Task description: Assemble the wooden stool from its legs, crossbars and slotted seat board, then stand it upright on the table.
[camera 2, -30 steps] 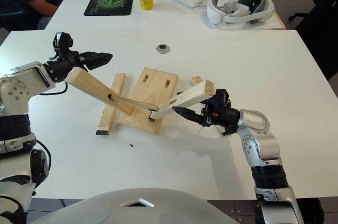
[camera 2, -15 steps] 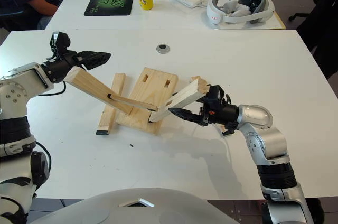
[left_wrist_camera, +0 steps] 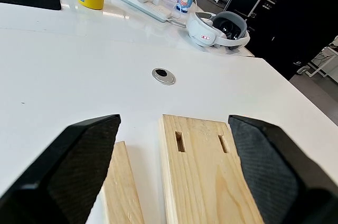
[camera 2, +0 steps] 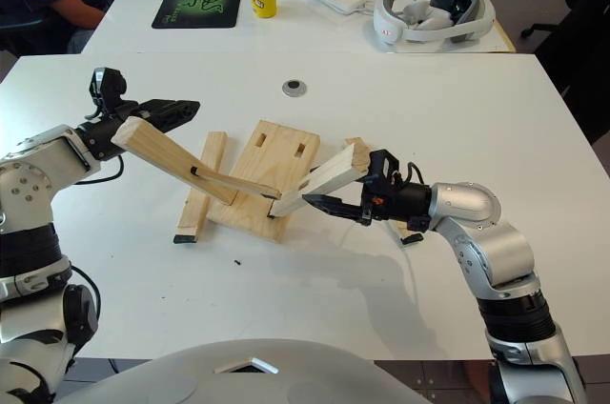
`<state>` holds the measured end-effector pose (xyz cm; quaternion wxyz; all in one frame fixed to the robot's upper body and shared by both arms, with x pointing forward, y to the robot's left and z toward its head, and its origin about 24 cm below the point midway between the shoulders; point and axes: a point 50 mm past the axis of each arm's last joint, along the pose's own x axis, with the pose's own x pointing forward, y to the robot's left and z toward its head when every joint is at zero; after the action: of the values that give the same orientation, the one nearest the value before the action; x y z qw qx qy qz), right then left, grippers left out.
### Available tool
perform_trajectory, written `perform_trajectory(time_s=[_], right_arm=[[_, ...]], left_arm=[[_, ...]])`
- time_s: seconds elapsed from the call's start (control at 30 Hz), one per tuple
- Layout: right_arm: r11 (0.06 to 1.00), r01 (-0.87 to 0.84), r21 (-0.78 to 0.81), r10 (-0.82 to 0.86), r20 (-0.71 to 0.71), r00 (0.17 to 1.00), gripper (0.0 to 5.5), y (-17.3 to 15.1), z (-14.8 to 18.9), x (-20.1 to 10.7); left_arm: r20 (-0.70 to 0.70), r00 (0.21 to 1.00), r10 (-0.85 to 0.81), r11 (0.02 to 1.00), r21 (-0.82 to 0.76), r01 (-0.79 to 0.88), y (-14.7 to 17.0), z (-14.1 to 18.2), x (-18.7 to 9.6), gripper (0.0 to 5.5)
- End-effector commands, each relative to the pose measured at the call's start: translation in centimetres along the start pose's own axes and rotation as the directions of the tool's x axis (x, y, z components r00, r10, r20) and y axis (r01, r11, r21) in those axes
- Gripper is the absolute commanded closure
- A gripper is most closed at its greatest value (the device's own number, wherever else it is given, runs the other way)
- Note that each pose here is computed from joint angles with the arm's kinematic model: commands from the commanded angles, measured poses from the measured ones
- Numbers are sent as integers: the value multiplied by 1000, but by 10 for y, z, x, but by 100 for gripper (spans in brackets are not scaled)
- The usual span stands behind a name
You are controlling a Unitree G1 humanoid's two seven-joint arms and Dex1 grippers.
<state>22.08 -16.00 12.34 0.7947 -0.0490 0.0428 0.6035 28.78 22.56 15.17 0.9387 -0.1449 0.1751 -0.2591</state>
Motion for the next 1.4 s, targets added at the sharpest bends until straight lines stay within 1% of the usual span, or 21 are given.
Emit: perform_trajectory(time_s=[0.03,0.37,0.6,0.77,0.87,0.93,1.1,1.23,1.4], right_arm=[[999,26,27,-24,-79,997,345,-6,-3,-6],[998,-3,63,17,-216,976,345,-9,3,-5],[999,-26,35,37,-368,929,345,-31,6,-30],[996,-91,2,84,-410,908,345,-44,12,-32],[992,-127,-12,112,-409,906,345,-45,16,-28],[994,-112,-8,101,-380,919,345,-46,16,-29],[999,-54,-7,49,-313,949,345,-35,-1,-30],[998,-46,-39,31,-316,948,345,-25,-11,-30],[996,-55,-73,31,-305,952,345,-19,-11,-24]], left_arm=[[0,1000,15,1000,-14,-15,0,-5,-4,172],[37,999,40,999,-36,-39,-8,-15,-11,172],[83,992,92,993,-84,-85,-14,-30,-20,172],[106,987,121,988,-113,-109,-18,-38,-22,172],[118,985,128,986,-123,-113,-19,-39,-23,172],[125,983,132,985,-128,-115,-20,-40,-23,172],[127,983,135,983,-139,-117,-21,-43,-23,172],[126,982,138,982,-143,-120,-21,-44,-24,172],[125,984,130,984,-139,-113,-21,-42,-22,172]])
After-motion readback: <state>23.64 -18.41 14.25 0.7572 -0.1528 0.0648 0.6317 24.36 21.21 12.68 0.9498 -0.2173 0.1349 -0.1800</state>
